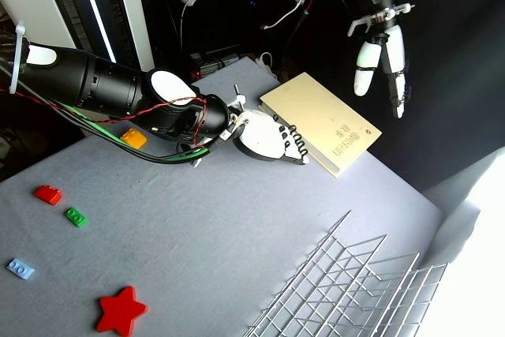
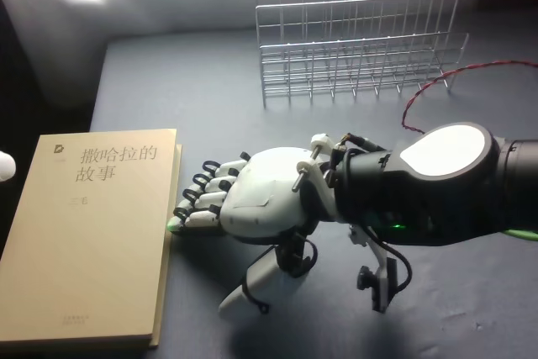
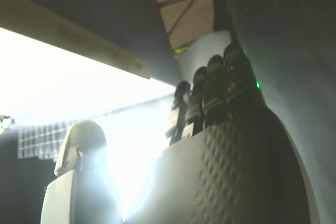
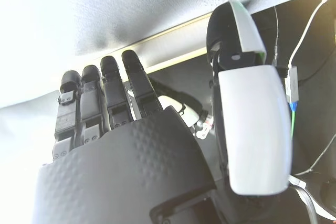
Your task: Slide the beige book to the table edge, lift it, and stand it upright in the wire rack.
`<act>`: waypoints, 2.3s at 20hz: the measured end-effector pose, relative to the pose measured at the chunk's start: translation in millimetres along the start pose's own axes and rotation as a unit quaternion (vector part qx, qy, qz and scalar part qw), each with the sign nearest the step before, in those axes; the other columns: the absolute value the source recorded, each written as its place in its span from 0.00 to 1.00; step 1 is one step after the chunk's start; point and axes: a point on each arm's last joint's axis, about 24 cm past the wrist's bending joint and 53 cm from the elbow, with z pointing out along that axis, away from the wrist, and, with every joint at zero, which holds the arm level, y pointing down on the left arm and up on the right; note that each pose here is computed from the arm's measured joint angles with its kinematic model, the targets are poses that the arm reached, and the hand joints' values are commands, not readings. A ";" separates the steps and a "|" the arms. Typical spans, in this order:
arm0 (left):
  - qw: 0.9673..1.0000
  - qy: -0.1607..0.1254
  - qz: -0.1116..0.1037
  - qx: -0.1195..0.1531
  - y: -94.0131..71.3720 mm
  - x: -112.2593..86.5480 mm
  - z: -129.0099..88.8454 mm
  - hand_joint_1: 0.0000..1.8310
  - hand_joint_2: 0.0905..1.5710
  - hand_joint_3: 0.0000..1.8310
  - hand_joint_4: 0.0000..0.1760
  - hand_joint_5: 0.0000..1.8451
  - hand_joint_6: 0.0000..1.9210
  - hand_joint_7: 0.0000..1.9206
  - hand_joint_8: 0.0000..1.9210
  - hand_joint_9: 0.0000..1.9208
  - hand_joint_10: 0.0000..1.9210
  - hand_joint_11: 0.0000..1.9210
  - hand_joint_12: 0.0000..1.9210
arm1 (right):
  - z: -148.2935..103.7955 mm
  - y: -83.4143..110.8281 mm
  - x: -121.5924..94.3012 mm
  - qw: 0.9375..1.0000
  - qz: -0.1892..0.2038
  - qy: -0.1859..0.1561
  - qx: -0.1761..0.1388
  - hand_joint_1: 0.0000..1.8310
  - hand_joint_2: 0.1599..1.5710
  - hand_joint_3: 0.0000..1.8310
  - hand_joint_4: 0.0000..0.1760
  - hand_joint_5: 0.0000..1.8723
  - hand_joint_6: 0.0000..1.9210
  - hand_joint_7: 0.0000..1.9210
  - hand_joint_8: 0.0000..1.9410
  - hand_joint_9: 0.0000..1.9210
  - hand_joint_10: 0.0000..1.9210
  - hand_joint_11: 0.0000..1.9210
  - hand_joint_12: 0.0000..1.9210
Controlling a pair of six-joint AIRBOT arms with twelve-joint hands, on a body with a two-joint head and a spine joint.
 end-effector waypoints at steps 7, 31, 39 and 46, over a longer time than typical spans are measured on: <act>0.995 0.004 -0.096 0.003 22.7 4.9 9.1 0.21 0.69 0.00 0.35 0.00 0.00 0.00 0.00 0.00 0.00 0.01 0.01 | -44.2 -38.7 -18.4 1.000 -0.005 -0.012 0.026 0.09 0.64 0.00 0.00 0.02 0.00 0.02 0.00 0.02 0.00 0.00 0.01; 0.955 0.022 -0.295 0.007 42.8 24.7 25.3 0.53 0.59 0.00 0.41 0.00 0.00 0.00 0.00 0.00 0.00 0.00 0.00 | -252.0 -88.2 -35.7 0.996 -0.030 -0.024 0.076 0.10 0.65 0.00 0.00 0.01 0.00 0.01 0.00 0.00 0.00 0.01 0.01; 0.930 0.022 -0.366 -0.013 46.1 34.5 31.0 0.59 0.58 0.00 0.40 0.00 0.00 0.00 0.00 0.00 0.00 0.01 0.01 | -226.7 -75.3 -36.5 0.994 0.045 -0.047 0.090 0.08 0.66 0.00 0.00 0.00 0.00 0.01 0.00 0.01 0.00 0.00 0.00; 0.913 0.021 -0.406 -0.019 41.5 38.5 34.7 0.60 0.57 0.00 0.28 0.06 0.01 0.08 0.01 0.07 0.01 0.00 0.30 | -227.8 -73.6 -37.1 0.990 0.083 -0.059 0.101 0.12 0.65 0.00 0.00 0.01 0.00 0.01 0.00 0.00 0.00 0.00 0.00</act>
